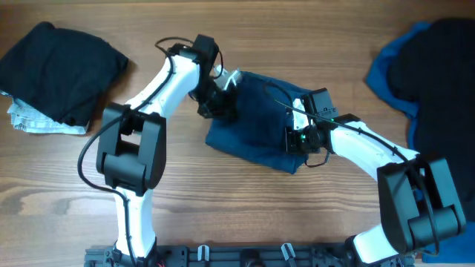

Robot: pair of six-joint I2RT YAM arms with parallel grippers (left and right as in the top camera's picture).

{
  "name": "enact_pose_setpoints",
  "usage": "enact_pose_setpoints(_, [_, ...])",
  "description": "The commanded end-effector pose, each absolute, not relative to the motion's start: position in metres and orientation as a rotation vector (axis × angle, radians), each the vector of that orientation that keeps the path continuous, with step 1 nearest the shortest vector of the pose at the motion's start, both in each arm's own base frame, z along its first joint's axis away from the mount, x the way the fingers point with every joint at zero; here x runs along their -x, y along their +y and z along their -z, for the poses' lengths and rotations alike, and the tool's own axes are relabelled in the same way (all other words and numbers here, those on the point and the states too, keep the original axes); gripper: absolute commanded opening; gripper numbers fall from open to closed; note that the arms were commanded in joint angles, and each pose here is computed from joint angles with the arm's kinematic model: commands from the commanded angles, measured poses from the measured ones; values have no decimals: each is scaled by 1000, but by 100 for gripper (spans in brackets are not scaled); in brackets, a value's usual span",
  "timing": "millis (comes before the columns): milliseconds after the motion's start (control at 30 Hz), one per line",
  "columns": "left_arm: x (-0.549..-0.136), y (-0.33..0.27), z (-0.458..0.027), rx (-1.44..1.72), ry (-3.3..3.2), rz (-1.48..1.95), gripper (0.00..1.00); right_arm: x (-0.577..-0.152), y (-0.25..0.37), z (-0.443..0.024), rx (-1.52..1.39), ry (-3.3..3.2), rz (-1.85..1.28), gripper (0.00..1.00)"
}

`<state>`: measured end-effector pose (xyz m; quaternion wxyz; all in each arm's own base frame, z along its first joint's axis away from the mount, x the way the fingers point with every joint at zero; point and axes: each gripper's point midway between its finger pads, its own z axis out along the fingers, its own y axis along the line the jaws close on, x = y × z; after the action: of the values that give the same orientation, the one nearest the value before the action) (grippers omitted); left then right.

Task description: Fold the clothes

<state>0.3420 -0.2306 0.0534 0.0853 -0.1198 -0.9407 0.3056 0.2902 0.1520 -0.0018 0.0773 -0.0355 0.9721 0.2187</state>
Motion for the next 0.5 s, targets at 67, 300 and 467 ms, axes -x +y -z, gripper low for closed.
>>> enact_pose_setpoints(67, [-330, -226, -20, 386, -2798, -919, 4, -280, 137, 18, 53, 2971, -575, 4])
enact_pose_setpoints(300, [-344, -199, 13, 332, -2925, -785, 4, -274, 135, 18, 44, 3001, -569, 4])
enact_pose_setpoints(467, [-373, -200, -26, 307, -2994, -833, 4, -321, 175, -80, 220, 2774, -835, 4])
